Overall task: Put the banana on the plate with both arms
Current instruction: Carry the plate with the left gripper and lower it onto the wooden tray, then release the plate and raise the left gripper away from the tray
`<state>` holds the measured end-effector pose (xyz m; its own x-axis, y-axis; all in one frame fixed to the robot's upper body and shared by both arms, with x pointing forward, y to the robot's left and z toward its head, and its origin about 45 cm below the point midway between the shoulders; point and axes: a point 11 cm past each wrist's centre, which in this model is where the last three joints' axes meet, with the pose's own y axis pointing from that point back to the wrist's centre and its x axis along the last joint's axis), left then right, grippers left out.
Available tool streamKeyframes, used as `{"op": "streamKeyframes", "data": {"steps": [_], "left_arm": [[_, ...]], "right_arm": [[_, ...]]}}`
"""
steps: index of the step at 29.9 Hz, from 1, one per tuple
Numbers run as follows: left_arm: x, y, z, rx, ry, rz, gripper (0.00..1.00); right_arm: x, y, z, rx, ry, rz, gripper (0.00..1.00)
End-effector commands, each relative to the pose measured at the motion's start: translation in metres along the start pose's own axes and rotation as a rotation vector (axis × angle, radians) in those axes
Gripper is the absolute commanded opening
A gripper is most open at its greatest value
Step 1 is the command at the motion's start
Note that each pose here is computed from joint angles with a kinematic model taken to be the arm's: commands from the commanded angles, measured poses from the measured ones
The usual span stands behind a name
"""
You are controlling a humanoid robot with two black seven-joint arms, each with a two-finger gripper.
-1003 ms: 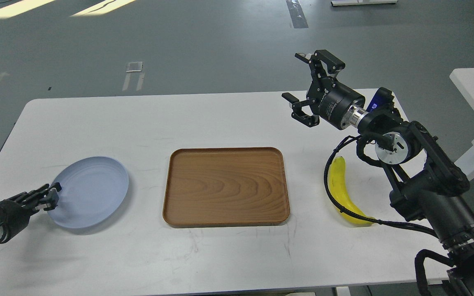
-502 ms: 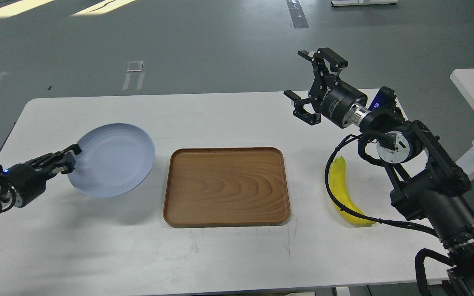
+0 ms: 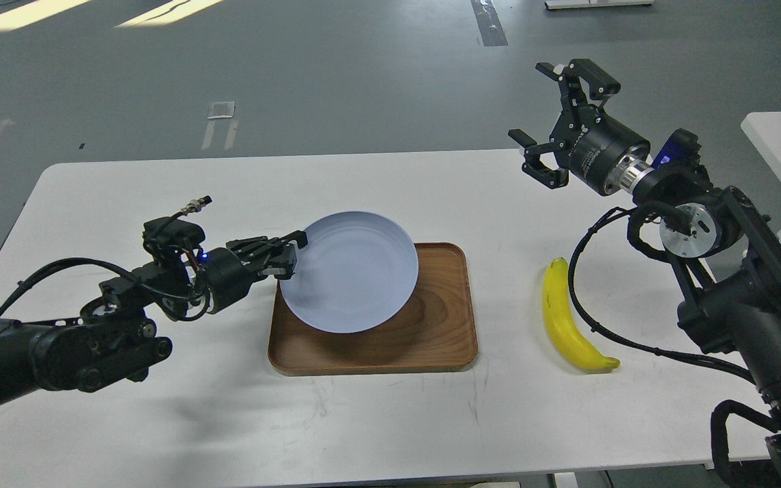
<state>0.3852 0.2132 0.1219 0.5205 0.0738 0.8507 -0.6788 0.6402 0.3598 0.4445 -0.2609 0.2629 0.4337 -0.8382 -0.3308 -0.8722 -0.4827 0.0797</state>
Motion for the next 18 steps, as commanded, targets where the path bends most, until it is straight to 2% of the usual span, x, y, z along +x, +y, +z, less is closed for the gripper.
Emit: {"op": "streamKeyframes", "data": {"steps": [1,11,18], "left_arm": [[-0.006,-0.01,0.009,-0.02,-0.02,-0.024,0.0],[-0.026,-0.006,0.008,-0.02,-0.027,-0.075,0.0],[-0.031,-0.021,0.025,-0.049,-0.017,-0.074,0.0]], "right_arm": [[0.002,0.002,-0.002,0.003,0.004,0.005,1.0],[0.003,0.002,-0.003,0.01,-0.002,0.009,1.0],[0.005,0.003,-0.005,0.015,-0.004,0.012,1.0]]}}
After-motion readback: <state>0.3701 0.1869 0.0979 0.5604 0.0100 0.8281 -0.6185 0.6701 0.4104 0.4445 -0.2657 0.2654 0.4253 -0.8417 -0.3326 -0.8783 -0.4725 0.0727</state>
